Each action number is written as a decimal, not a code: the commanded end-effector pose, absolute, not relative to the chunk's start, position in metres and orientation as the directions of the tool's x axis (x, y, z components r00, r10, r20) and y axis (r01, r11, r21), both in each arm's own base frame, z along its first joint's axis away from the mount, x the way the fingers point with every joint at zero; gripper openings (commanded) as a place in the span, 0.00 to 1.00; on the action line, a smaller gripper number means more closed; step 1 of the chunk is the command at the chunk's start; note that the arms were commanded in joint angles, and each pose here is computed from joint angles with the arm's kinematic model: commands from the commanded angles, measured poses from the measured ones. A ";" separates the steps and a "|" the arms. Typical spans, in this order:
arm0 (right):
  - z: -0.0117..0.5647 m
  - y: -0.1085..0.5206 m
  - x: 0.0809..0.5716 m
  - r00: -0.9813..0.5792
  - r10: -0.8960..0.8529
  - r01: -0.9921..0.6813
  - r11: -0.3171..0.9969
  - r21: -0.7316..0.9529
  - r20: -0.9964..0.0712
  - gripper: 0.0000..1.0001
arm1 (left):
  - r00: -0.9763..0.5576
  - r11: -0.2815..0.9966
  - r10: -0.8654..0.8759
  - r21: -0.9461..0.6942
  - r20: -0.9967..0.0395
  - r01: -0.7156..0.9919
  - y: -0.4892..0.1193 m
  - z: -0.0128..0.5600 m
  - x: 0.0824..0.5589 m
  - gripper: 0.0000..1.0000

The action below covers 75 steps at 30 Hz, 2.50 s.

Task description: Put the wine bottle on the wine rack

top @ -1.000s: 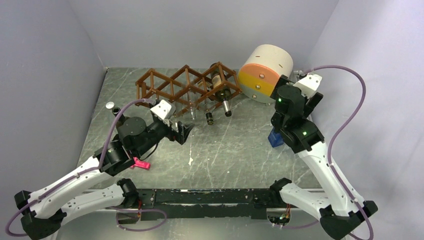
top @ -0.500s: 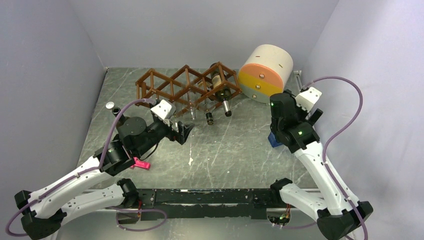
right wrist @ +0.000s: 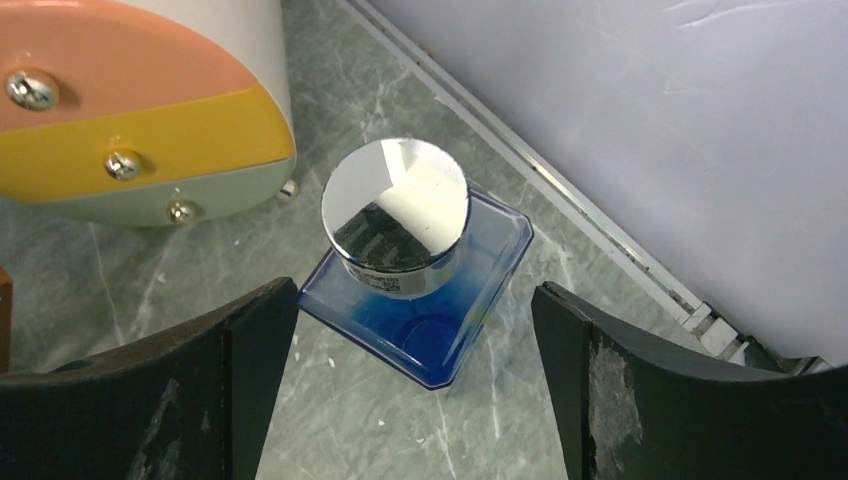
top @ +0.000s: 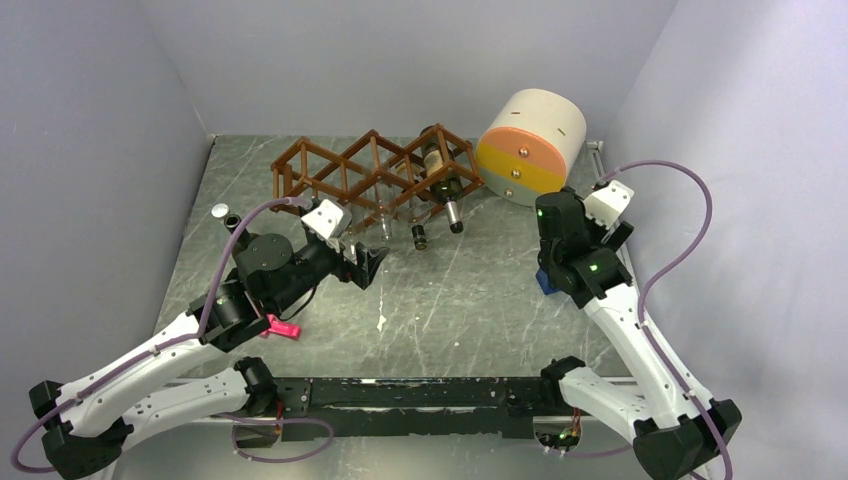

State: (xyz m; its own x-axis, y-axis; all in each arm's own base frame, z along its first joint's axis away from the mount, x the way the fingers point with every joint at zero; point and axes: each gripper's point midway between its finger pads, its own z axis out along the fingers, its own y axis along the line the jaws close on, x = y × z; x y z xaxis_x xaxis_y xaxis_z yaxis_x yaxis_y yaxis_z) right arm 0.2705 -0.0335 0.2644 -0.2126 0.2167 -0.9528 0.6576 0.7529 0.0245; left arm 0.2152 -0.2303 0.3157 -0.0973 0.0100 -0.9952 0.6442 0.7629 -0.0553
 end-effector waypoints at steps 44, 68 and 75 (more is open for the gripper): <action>0.311 0.135 0.272 -0.360 0.027 -0.387 0.905 0.176 -0.933 0.31 | -0.151 0.681 -0.034 -0.134 -0.988 0.720 -0.264 0.306 0.213 0.98; 0.309 0.166 0.233 -0.366 -0.012 -0.600 0.767 0.227 -0.931 0.31 | -0.150 0.418 -0.063 -0.162 -0.987 0.894 -0.403 0.207 0.209 0.98; 0.319 0.173 0.226 -0.337 -0.008 -0.651 0.724 0.227 -0.942 0.31 | -0.168 0.375 -0.065 -0.180 -0.984 0.909 -0.422 0.197 0.208 0.98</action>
